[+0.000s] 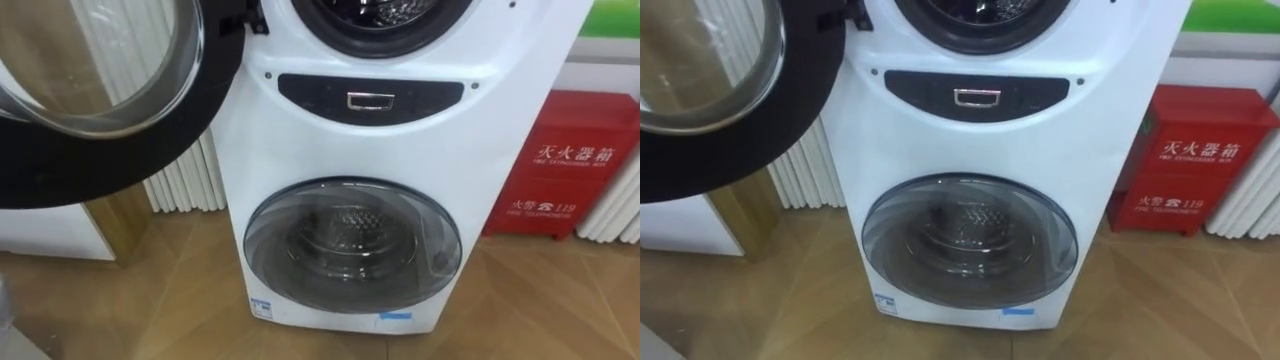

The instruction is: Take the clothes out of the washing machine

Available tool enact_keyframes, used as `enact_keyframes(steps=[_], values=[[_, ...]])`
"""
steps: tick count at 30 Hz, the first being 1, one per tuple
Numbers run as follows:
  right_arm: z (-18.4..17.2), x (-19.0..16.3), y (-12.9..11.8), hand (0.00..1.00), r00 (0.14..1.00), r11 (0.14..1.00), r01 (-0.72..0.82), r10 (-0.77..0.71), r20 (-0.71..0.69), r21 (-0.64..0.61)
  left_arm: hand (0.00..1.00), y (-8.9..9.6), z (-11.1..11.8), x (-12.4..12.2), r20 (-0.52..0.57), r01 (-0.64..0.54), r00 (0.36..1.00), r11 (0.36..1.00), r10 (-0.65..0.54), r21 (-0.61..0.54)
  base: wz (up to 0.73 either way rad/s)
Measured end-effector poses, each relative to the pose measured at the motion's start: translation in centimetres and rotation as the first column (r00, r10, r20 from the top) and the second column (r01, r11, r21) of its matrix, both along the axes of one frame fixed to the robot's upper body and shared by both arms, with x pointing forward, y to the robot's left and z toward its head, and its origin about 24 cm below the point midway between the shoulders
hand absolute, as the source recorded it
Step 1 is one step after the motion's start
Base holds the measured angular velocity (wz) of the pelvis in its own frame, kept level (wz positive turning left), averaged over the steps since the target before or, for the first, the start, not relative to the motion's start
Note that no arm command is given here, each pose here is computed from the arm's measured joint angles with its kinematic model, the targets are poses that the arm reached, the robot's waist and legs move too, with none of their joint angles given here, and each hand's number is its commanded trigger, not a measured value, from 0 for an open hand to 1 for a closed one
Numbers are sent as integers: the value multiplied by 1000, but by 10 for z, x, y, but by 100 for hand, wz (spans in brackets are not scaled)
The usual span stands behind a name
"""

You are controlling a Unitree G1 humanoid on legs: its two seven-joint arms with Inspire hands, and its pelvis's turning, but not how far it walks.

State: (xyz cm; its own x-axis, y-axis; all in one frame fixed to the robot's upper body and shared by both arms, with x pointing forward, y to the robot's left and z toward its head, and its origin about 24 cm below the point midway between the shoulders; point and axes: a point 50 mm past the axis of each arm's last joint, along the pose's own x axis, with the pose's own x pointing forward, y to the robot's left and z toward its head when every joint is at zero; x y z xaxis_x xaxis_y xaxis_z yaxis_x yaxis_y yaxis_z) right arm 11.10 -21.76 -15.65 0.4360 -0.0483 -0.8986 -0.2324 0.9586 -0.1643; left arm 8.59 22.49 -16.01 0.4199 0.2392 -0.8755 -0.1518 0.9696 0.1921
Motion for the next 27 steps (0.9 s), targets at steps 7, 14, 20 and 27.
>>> enact_keyframes(steps=[7,14,20,27], values=[[3,0,-10,0,998,999,49,-49,43,-4,0,20,5,1,39,-146,989,989,145,16,0],[4,-21,-30,0,994,993,106,-104,33,-46,0,76,41,46,292,-400,878,916,380,13,-8],[8,-24,-40,0,995,992,93,-89,46,-80,0,109,81,96,483,-502,741,862,467,-64,-8],[15,-37,-54,0,994,985,97,-88,65,-140,0,150,143,130,680,-532,597,844,427,-63,-10]])
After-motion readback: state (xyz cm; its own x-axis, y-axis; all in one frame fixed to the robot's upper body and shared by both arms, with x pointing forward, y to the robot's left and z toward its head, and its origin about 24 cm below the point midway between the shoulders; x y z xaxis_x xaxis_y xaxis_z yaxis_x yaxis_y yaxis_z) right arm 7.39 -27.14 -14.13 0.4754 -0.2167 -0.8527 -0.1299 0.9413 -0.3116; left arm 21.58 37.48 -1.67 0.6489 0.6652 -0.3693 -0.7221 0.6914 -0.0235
